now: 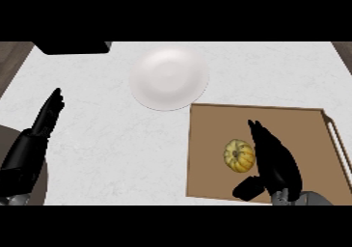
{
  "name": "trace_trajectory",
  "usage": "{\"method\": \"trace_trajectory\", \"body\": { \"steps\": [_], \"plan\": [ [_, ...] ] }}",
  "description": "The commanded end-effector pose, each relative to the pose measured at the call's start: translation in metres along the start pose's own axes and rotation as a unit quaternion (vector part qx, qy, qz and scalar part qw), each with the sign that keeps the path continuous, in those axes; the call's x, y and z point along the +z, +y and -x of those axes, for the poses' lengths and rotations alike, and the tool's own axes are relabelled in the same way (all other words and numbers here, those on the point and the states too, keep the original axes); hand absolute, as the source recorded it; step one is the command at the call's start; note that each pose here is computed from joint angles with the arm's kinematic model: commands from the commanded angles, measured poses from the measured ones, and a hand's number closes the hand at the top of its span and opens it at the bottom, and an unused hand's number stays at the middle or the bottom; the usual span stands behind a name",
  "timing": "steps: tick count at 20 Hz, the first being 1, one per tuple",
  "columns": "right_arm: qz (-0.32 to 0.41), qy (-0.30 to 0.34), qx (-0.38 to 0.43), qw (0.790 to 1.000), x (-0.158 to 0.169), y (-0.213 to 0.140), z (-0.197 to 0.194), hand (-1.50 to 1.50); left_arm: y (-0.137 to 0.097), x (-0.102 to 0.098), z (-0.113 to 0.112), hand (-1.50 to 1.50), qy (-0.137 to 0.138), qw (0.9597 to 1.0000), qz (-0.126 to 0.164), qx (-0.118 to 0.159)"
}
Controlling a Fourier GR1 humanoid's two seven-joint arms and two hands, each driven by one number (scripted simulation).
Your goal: Pick the squash from the tray and place it in the plate
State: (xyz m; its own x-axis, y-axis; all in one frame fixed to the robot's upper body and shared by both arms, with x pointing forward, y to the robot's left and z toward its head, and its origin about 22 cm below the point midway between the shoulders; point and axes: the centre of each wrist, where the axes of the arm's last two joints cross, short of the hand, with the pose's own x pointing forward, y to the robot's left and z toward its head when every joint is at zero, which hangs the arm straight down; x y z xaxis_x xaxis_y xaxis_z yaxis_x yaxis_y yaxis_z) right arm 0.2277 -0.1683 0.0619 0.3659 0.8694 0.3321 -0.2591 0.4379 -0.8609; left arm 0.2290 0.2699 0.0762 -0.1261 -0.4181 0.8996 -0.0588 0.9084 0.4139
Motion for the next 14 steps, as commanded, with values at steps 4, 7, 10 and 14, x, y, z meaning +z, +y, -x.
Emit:
{"method": "trace_trajectory", "body": {
  "steps": [4, 7, 10, 14],
  "plan": [
    [-0.010, 0.038, 0.005, 0.999, -0.011, -0.004, -0.006, -1.50, 0.013, 0.025, 0.057, 0.00, 0.082, 0.9954, -0.016, -0.047],
    [-0.017, 0.036, 0.013, 0.999, -0.014, 0.009, 0.004, -1.50, 0.007, 0.019, 0.056, 0.00, 0.080, 0.9960, -0.018, -0.037],
    [-0.009, 0.010, -0.013, 1.000, -0.009, 0.016, 0.000, 1.50, 0.005, 0.027, 0.055, 0.00, 0.080, 0.9961, -0.017, -0.035],
    [-0.002, -0.002, -0.005, 1.000, -0.016, 0.011, -0.008, 1.50, 0.013, 0.019, 0.058, 0.00, 0.086, 0.9955, -0.013, -0.038]
  ]
}}
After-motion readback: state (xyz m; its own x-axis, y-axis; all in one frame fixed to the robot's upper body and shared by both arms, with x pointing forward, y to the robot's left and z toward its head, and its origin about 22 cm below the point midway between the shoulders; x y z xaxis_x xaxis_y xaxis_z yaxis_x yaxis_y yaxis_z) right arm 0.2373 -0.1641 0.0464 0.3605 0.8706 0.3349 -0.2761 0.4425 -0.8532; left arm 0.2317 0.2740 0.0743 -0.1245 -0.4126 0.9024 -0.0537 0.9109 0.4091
